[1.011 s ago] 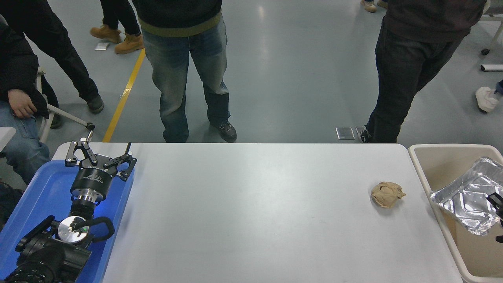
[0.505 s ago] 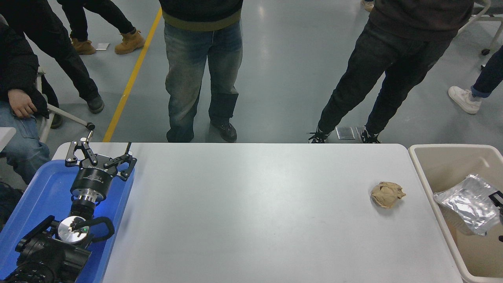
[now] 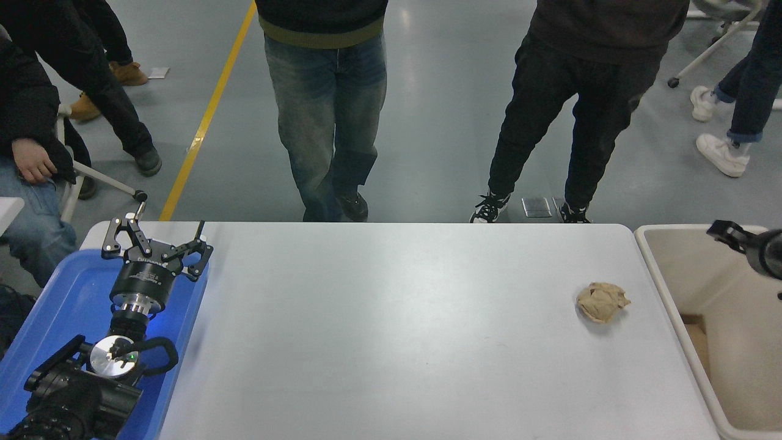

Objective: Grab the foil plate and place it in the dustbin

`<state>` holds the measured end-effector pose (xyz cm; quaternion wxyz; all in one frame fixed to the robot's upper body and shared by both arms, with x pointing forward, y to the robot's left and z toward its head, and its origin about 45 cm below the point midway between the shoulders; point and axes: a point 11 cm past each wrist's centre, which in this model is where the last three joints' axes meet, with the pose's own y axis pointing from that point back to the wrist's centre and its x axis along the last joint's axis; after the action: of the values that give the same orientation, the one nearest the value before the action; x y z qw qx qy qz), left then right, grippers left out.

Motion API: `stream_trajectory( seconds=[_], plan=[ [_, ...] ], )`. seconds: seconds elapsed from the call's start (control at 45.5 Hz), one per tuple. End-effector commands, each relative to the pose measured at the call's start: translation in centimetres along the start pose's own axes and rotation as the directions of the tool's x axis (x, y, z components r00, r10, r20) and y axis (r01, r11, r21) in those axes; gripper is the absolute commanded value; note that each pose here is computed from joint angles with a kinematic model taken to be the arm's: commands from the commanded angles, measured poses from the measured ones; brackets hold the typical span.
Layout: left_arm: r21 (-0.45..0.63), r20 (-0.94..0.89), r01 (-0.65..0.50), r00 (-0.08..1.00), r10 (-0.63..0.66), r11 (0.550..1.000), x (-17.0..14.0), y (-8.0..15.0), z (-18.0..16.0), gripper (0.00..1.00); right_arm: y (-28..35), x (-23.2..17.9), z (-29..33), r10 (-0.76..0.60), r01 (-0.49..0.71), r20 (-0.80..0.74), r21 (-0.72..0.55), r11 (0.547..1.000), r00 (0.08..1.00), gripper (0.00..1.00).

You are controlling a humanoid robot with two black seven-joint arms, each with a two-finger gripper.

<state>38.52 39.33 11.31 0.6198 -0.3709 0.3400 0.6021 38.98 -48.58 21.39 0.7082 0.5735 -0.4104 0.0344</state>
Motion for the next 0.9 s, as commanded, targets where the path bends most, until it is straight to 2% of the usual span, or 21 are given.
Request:
stream_trajectory(
  seconds=[0.0, 0.154, 0.286, 0.352, 0.571, 0.879],
  plan=[
    [0.000, 0.002, -0.002, 1.000, 0.002, 1.000, 0.1, 0.1, 0.1, 0.99, 8.4, -0.9, -6.6, -0.243, 0.271, -0.270, 0.075, 0.960, 0.932, 1.00],
    [0.001, 0.000, -0.001, 1.000, 0.001, 1.000, 0.1, 0.1, 0.0, 0.99, 13.1, -3.1, -10.9, -0.390, 0.460, -0.448, 0.055, 0.886, 0.804, 1.00],
    [0.001, 0.001, -0.001, 1.000, 0.001, 1.000, 0.1, 0.1, 0.0, 0.99, 16.8, -5.3, -13.9, -0.422, 0.526, -0.574, 0.017, 0.851, 0.702, 1.00],
    [-0.002, -0.001, -0.002, 1.000, 0.002, 1.000, 0.1, 0.1, 0.0, 0.99, 18.0, -6.1, -15.7, -0.403, 0.515, -0.632, -0.006, 0.857, 0.662, 1.00],
    [-0.002, -0.001, -0.002, 1.000, 0.002, 1.000, 0.1, 0.1, 0.0, 0.99, 20.2, -8.1, -20.5, -0.372, 0.496, -0.697, -0.027, 0.868, 0.612, 1.00],
    [-0.003, -0.002, -0.002, 1.000, 0.002, 1.000, 0.1, 0.1, 0.0, 0.99, 20.5, -9.7, -21.6, -0.392, 0.509, -0.704, -0.050, 0.859, 0.593, 1.00]
  ],
)
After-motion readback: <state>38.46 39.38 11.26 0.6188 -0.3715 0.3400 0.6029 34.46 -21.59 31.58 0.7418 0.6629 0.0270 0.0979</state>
